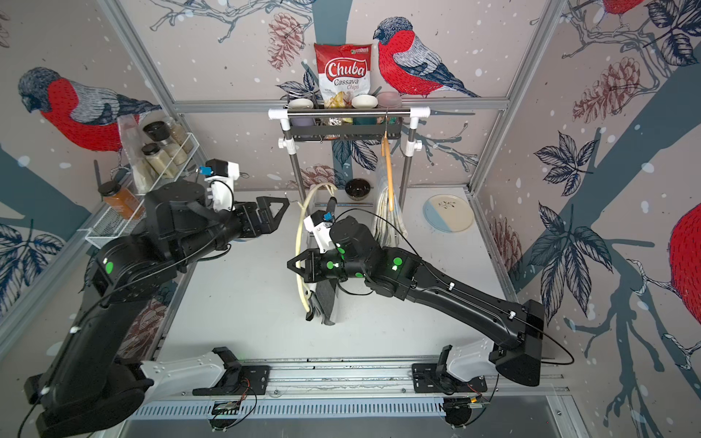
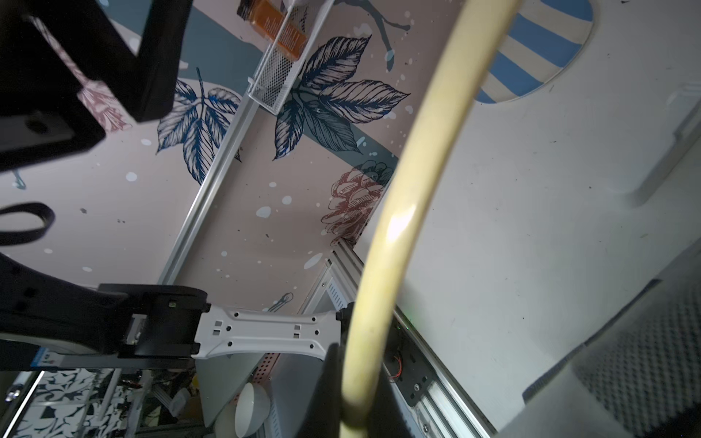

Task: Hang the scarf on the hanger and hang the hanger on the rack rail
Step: Place the hanger at the clothesline.

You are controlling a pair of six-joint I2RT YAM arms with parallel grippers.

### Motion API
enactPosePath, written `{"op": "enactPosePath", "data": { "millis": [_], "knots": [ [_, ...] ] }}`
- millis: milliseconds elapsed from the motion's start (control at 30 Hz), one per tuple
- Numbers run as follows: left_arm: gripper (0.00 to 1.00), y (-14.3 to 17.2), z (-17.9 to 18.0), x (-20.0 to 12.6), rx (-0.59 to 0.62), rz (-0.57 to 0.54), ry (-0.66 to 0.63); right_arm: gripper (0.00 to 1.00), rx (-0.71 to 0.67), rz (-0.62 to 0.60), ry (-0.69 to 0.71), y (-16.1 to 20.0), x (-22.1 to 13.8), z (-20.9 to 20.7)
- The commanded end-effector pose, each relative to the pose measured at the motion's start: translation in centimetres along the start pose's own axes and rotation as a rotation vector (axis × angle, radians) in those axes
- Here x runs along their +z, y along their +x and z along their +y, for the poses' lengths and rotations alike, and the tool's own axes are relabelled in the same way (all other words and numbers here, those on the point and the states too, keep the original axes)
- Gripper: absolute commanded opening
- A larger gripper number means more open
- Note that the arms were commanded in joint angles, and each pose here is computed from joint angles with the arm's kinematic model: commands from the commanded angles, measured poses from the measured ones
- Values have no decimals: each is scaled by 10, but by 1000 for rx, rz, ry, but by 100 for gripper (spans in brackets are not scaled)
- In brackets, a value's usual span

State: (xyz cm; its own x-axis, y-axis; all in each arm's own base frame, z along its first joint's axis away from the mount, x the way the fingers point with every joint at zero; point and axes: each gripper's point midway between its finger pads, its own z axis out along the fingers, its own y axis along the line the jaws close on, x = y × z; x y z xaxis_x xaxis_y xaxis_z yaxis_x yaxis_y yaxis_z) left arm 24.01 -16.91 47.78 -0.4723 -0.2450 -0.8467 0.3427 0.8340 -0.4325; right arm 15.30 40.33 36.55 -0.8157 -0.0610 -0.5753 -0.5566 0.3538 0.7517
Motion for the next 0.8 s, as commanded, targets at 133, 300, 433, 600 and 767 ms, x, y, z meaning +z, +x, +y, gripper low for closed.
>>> {"op": "enactPosePath", "data": {
  "millis": [133, 300, 433, 600, 767],
  "knots": [
    [99, -5, -1, -28, 88, -78, 59, 0, -13, -137, -210, -77, -52, 50],
    [99, 15, 13, -21, 92, -71, 35, 0, 84, -148, -263, -113, -61, 47],
    [99, 32, 18, -9, 107, -16, 25, 0, 149, -155, -289, -137, -57, 39],
    [99, 42, 21, -1, 120, 8, 19, 0, 137, -189, -295, -169, -60, 41],
    [99, 54, 25, 6, 122, 33, 18, 0, 187, -216, -303, -200, -59, 31]
  ]
}}
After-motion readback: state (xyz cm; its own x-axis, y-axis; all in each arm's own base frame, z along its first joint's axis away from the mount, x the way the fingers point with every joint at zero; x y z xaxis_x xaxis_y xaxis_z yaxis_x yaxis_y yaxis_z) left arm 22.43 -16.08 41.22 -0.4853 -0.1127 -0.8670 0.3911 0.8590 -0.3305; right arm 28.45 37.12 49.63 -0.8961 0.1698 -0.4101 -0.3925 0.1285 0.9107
